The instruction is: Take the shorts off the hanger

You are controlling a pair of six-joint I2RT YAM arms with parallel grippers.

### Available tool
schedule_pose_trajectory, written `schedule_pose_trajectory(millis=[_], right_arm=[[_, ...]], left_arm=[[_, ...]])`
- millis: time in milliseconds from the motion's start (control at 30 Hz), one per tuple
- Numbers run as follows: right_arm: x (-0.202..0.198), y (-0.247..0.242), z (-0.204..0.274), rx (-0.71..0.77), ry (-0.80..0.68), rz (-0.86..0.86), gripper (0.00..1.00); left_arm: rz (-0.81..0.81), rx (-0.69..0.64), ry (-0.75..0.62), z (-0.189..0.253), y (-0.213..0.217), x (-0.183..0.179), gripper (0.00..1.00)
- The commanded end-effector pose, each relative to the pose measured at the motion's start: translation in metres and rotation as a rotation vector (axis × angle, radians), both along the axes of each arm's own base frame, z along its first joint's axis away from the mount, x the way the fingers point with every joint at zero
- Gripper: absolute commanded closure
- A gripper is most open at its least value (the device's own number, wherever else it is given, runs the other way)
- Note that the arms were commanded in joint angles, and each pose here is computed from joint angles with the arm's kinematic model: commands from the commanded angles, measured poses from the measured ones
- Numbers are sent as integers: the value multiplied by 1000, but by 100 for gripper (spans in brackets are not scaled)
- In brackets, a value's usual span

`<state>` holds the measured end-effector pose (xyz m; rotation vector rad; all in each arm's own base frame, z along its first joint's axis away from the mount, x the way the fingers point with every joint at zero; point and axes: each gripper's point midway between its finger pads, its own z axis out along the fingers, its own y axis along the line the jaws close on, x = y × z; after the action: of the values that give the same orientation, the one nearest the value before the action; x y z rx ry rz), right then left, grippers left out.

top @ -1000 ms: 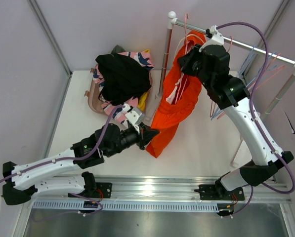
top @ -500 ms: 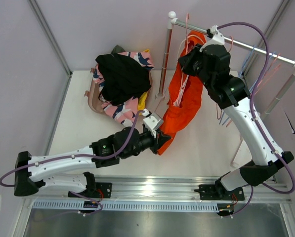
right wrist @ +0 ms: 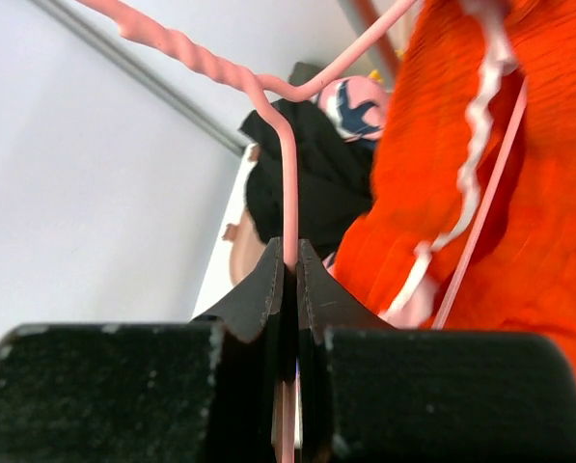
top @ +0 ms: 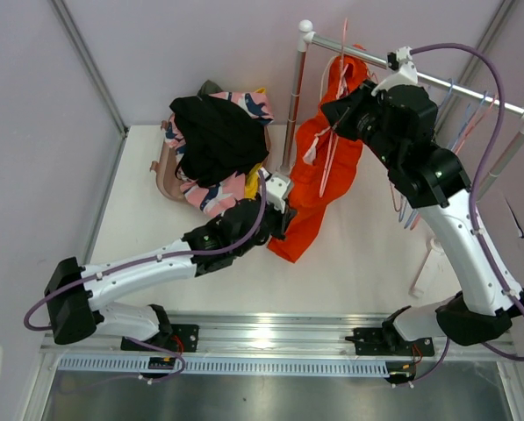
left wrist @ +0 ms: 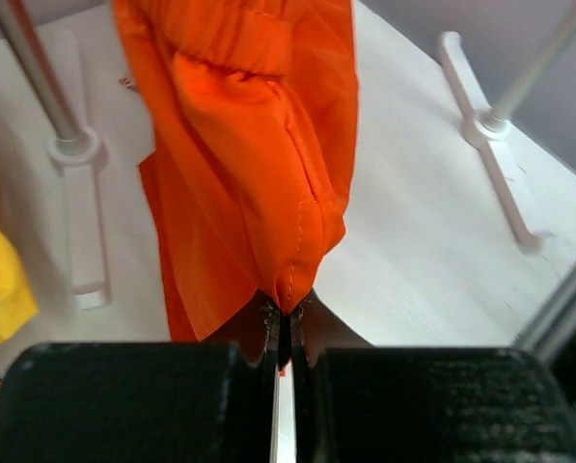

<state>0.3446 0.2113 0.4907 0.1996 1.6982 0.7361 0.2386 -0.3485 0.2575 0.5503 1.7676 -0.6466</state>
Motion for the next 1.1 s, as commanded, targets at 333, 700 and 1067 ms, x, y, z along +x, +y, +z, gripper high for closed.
schedule_pose_trajectory(millis=[333,700,1067], right_arm=[[-96,22,-2,276,108,291,100],[-100,-14,-24,215,96,144,100],[-19,-38,24,214,-29,76,100]], left_arm=[[147,-153,-201,134,21,63,100],[190,-202,-152,158,65,47,100],[229,-279,-68,124,162,-31,100]])
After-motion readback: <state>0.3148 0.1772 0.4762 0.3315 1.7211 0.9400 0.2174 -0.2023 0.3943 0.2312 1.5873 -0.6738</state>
